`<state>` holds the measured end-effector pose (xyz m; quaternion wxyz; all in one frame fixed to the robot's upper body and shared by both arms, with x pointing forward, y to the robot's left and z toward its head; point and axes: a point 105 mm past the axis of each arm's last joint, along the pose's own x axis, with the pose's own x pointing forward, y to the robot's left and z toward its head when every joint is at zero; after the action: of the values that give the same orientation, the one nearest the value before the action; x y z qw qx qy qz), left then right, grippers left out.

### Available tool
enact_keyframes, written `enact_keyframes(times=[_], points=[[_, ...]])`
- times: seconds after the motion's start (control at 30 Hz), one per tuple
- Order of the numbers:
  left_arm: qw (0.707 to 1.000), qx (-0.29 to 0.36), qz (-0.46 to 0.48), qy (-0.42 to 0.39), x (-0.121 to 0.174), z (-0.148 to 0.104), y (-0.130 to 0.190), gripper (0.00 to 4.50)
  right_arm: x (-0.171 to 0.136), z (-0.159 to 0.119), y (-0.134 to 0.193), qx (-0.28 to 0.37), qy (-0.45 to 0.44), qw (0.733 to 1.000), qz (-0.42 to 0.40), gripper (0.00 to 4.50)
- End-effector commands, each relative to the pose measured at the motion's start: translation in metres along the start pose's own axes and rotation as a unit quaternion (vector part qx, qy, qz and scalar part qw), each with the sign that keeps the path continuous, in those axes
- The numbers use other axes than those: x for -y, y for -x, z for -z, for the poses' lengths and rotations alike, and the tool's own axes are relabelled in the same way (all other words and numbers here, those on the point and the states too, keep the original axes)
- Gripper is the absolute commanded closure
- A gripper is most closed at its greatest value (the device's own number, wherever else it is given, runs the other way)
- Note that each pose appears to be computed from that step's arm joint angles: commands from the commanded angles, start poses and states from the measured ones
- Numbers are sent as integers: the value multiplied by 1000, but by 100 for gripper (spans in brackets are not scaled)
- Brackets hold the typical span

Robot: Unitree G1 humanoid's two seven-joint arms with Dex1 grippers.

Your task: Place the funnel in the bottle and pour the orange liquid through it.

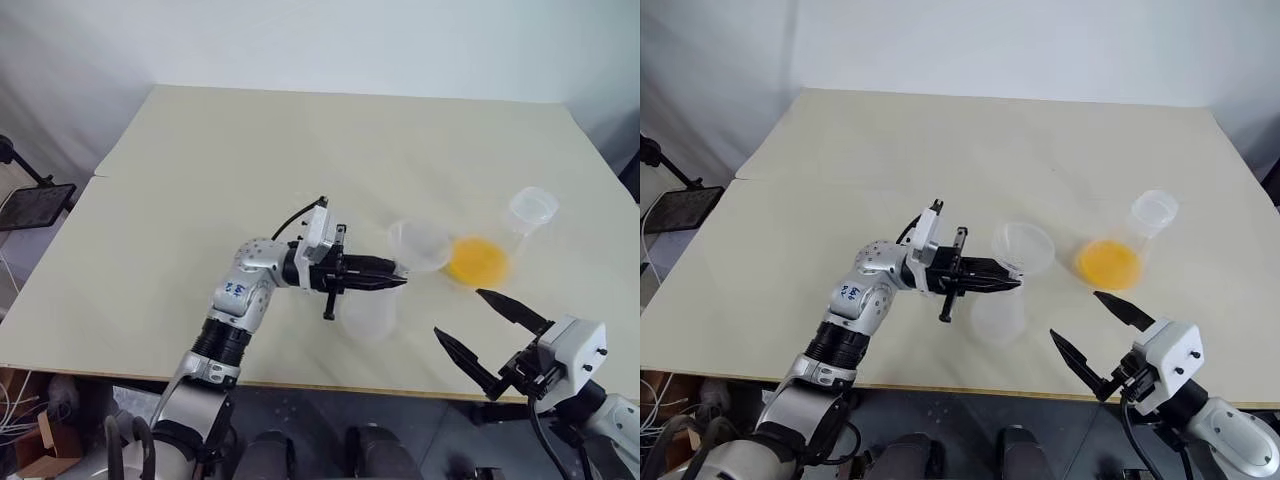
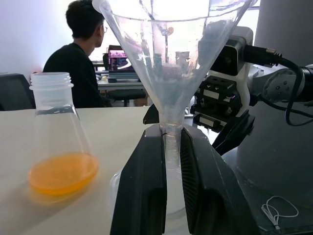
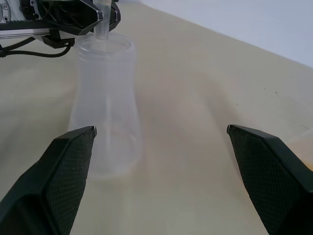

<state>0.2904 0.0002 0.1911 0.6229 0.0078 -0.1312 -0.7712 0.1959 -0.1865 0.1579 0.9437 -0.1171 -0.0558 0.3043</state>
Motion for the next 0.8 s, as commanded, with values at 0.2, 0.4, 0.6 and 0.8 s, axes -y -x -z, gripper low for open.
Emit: enact_keyframes(times=[0.2, 0.4, 0.6, 0.8], points=[[1000, -17, 4, -26, -1, -5, 6, 438, 2, -8, -3, 22, 17, 1000, 1, 0], [1000, -17, 7, -20, -1, -4, 7, 366, 3, -7, -4, 25, 16, 1000, 2, 0], [1000, -11, 6, -22, -1, -5, 7, 195, 4, -7, -4, 25, 17, 1000, 3, 0], [1000, -7, 7, -21, -1, -8, 6, 8, 6, -6, -4, 25, 19, 999, 3, 0]])
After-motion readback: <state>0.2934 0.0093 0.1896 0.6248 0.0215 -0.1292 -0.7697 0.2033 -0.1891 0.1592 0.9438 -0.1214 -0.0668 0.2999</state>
